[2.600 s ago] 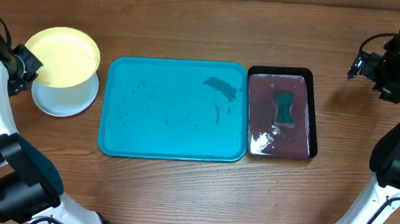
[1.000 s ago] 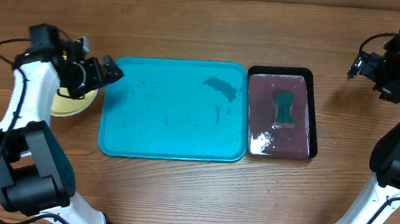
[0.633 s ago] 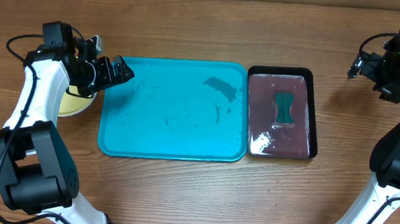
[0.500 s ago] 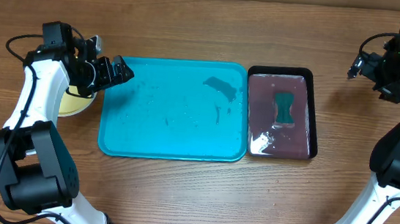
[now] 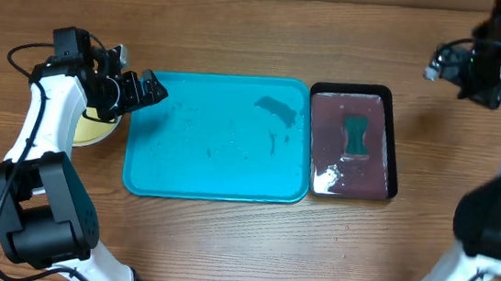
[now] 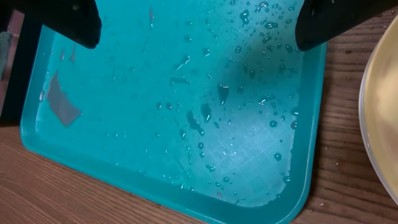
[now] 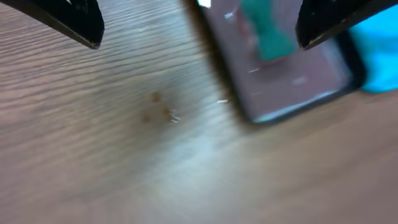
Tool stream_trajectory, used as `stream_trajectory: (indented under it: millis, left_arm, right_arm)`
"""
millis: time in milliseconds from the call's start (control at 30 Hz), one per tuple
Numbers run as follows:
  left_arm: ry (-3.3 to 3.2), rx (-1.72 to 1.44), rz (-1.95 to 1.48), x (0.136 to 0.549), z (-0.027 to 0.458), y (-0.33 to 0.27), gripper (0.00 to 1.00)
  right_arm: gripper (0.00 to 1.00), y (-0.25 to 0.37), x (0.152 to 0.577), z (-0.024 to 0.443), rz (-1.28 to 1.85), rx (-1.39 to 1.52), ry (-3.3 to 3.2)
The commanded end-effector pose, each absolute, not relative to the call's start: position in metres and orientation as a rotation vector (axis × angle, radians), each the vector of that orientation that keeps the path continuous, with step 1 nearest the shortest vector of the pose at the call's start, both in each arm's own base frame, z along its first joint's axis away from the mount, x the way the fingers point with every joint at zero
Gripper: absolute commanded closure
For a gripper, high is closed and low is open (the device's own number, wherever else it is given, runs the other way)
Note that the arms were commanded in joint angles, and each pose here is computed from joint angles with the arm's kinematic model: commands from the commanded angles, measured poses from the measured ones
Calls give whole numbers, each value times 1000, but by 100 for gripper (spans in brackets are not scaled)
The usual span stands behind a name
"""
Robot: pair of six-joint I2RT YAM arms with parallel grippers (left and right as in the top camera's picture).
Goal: Clean dirty plates on tray and stack at the side
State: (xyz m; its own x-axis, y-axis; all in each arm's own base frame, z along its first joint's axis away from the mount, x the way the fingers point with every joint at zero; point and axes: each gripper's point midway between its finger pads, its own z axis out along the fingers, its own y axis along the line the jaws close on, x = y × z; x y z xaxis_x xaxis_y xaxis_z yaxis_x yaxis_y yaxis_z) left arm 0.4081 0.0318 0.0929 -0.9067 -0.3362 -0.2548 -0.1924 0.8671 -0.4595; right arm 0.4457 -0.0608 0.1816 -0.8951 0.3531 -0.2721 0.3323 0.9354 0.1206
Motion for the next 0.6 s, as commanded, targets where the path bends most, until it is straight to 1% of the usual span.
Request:
stream_trajectory:
  millis: [0, 33, 67, 233, 267, 400, 500, 567]
  left_arm:
    - [2713, -343, -633, 409, 92, 28, 0]
    - [2714, -343, -633, 409, 92, 28, 0]
    - [2714, -343, -633, 409, 92, 28, 0]
    - [2713, -343, -633, 409, 92, 28, 0]
    - [2713, -343, -633, 409, 92, 28, 0]
    - [2713, -343, -633, 409, 92, 28, 0]
    - [2714, -343, -633, 409, 92, 28, 0]
    - [2714, -343, -633, 409, 92, 28, 0]
  right_arm:
    - [0, -30, 427, 275, 126, 382, 2591]
    - [0, -22, 420, 293, 134, 349, 2552]
    - [0, -6, 405, 325, 152, 290, 2479]
    - [0, 33, 353, 398, 217, 138, 2295]
    - [0, 49, 327, 424, 253, 73, 2220]
    - [0, 63, 278, 464, 279, -37, 2078]
    - [0, 48, 249, 493, 225, -23, 1944]
    - [0, 37, 229, 504, 198, 7, 1869]
